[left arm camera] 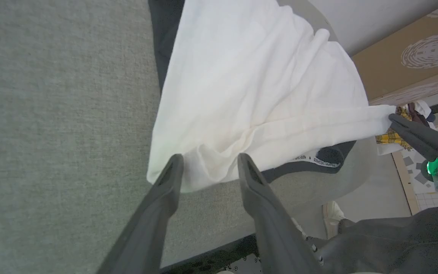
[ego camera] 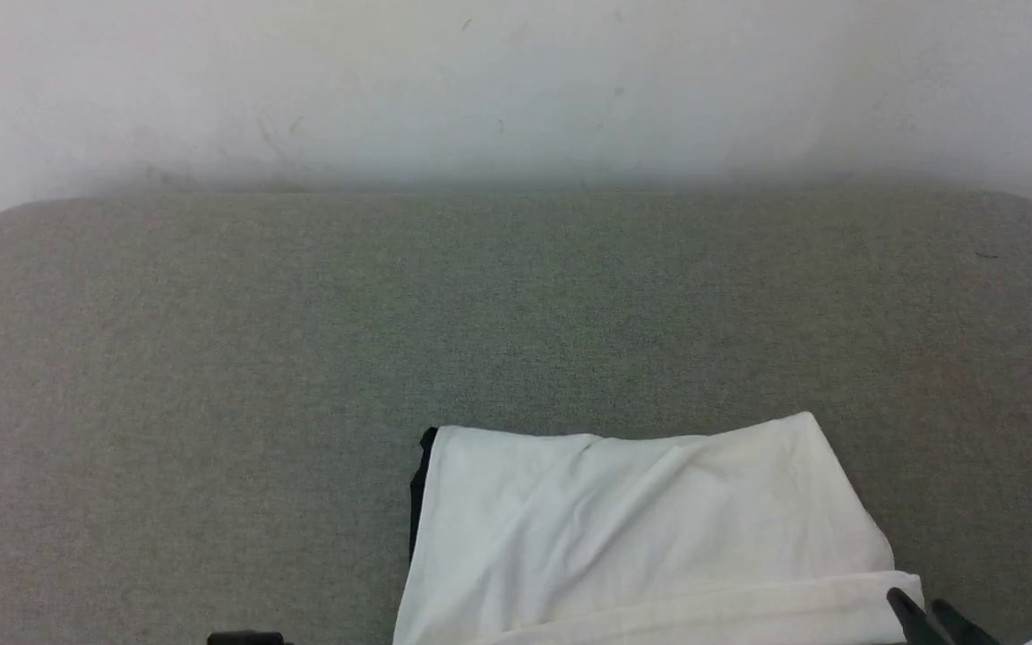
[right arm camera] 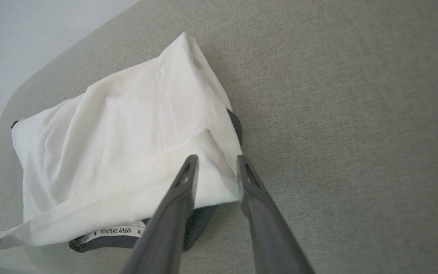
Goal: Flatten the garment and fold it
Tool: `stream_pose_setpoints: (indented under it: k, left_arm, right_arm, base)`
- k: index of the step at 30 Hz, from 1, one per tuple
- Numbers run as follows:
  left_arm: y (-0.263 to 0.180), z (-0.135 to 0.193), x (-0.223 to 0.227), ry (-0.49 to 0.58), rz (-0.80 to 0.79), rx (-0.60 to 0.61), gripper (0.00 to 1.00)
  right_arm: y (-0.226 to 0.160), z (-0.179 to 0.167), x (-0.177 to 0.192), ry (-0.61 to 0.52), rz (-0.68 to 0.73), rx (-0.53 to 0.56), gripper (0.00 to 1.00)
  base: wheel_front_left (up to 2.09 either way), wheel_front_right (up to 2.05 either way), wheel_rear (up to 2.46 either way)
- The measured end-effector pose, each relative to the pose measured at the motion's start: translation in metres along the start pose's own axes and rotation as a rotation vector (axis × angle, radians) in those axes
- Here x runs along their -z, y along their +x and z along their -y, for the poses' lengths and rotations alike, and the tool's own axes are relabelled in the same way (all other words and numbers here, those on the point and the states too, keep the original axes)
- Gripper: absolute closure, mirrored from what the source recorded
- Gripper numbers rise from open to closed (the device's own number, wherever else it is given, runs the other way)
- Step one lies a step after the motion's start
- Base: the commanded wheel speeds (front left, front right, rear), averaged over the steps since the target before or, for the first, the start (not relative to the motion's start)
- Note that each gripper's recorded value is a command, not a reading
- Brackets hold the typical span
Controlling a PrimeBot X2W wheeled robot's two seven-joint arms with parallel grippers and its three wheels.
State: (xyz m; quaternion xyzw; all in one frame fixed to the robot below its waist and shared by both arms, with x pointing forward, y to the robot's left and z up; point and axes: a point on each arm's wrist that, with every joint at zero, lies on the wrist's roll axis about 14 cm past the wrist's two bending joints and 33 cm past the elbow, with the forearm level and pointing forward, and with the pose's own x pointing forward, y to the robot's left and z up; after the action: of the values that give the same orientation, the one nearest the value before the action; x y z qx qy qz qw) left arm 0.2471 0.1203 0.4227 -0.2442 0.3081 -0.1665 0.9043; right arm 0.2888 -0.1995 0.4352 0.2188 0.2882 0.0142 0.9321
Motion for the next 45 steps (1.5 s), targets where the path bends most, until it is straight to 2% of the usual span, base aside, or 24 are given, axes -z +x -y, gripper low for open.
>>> stream_pose_setpoints:
  k: [5, 8, 13, 18, 24, 33, 38, 39, 40, 41, 42, 45]
  left_arm:
    - [0.007, 0.001, -0.026, -0.010, 0.124, 0.000, 0.00]
    - [0.003, -0.001, -0.060, 0.008, 0.279, -0.020, 0.00]
    - [-0.023, -0.015, -0.133, 0.114, 0.645, -0.149, 0.00]
    - [-0.042, -0.016, -0.165, 0.233, 0.804, -0.258, 0.00]
    - [-0.046, -0.012, -0.173, 0.322, 0.855, -0.306, 0.00]
    - [-0.043, -0.023, -0.162, 0.330, 0.815, -0.334, 0.00]
    - [-0.040, -0.029, -0.158, 0.319, 0.797, -0.344, 0.00]
    - [-0.040, -0.029, -0.157, 0.319, 0.795, -0.342, 0.00]
    - [-0.039, -0.029, -0.158, 0.318, 0.796, -0.339, 0.00]
    - [-0.039, -0.028, -0.159, 0.318, 0.800, -0.337, 0.00]
    - [-0.040, -0.027, -0.160, 0.319, 0.804, -0.335, 0.00]
    - [-0.042, -0.026, -0.161, 0.319, 0.814, -0.332, 0.00]
  right_arm:
    - [0.002, -0.002, -0.008, -0.005, 0.021, -0.003, 0.00]
    - [-0.001, 0.003, -0.019, -0.004, 0.061, 0.012, 0.00]
    - [-0.002, 0.015, -0.042, -0.009, 0.161, 0.052, 0.00]
    - [0.011, 0.015, -0.043, -0.053, 0.162, 0.066, 0.00]
    - [0.038, 0.009, -0.024, -0.079, 0.062, 0.060, 0.00]
    - [0.071, 0.001, 0.024, -0.126, -0.170, 0.048, 0.00]
    - [0.082, -0.003, 0.033, -0.154, -0.247, 0.037, 0.00]
    - [0.084, -0.004, 0.034, -0.155, -0.253, 0.037, 0.51]
    - [0.085, -0.003, 0.034, -0.153, -0.255, 0.036, 0.66]
    - [0.086, -0.003, 0.034, -0.150, -0.256, 0.036, 0.89]
    - [0.086, -0.004, 0.035, -0.148, -0.258, 0.035, 1.00]
    - [0.087, -0.007, 0.033, -0.137, -0.238, 0.027, 1.00]
  base:
    - [0.00, 0.00, 0.00]
    - [0.00, 0.00, 0.00]
    - [0.00, 0.00, 0.00]
    - [0.00, 0.00, 0.00]
    - [0.00, 0.00, 0.00]
    - [0.00, 0.00, 0.00]
    - [0.00, 0.00, 0.00]
    - [0.00, 0.00, 0.00]
    - [0.00, 0.00, 0.00]
    - [0.00, 0.00, 0.00]
    - [0.00, 0.00, 0.00]
    - [0.00, 0.00, 0.00]
